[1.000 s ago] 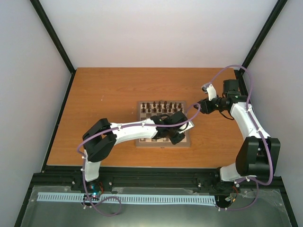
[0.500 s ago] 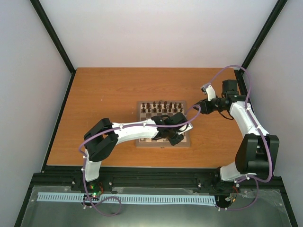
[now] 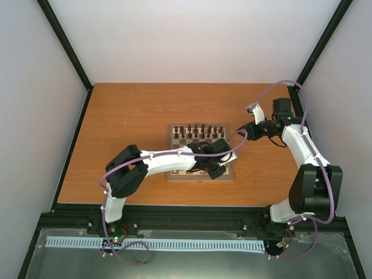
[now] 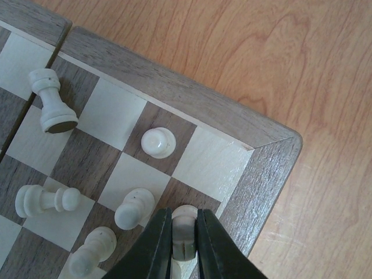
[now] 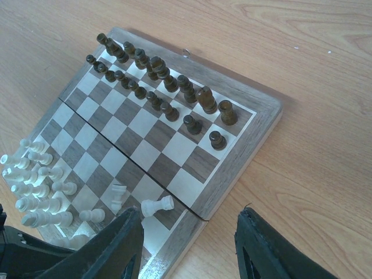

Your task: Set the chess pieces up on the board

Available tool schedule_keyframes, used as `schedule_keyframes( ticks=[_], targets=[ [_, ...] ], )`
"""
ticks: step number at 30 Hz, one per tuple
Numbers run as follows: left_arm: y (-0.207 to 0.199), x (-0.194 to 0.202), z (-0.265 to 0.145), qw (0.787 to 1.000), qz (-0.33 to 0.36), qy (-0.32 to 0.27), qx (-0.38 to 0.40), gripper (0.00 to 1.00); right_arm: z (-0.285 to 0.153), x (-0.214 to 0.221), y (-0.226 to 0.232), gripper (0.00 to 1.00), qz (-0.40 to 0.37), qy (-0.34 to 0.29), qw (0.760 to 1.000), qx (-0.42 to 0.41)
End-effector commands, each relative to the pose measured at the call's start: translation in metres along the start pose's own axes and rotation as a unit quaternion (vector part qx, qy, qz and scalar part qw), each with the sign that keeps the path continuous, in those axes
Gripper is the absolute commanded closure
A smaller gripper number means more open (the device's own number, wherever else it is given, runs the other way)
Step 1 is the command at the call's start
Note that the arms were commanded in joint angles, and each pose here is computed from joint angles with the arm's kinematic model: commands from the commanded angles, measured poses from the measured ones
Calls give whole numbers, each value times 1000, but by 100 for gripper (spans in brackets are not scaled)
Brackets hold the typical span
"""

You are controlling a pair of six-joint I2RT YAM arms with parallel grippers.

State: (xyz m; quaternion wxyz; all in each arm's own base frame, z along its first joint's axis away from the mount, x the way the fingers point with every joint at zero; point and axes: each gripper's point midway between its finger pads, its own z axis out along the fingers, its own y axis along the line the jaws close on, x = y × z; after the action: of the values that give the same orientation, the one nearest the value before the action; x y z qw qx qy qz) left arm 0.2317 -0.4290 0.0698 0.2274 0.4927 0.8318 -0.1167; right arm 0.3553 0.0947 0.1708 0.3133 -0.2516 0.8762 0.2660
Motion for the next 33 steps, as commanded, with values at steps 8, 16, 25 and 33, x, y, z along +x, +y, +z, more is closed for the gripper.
schedule_keyframes(
  ticks=[8, 16, 25, 33],
  targets=[
    [-7, -13, -5, 1000, 8, -10, 4, 73, 4, 3, 2, 55, -1, 2, 1000, -15],
    [-9, -49, -54, 997, -16, -70, 20, 62, 3, 3, 2, 54, 0, 1, 1000, -13],
    [32, -58, -42, 993, -103, -60, -1, 52, -1, 1, 1, 54, 3, -4, 1000, -7],
    [52, -54, -5, 991, -129, -24, -13, 52, -4, 3, -2, 54, 9, -8, 1000, -8]
  ],
)
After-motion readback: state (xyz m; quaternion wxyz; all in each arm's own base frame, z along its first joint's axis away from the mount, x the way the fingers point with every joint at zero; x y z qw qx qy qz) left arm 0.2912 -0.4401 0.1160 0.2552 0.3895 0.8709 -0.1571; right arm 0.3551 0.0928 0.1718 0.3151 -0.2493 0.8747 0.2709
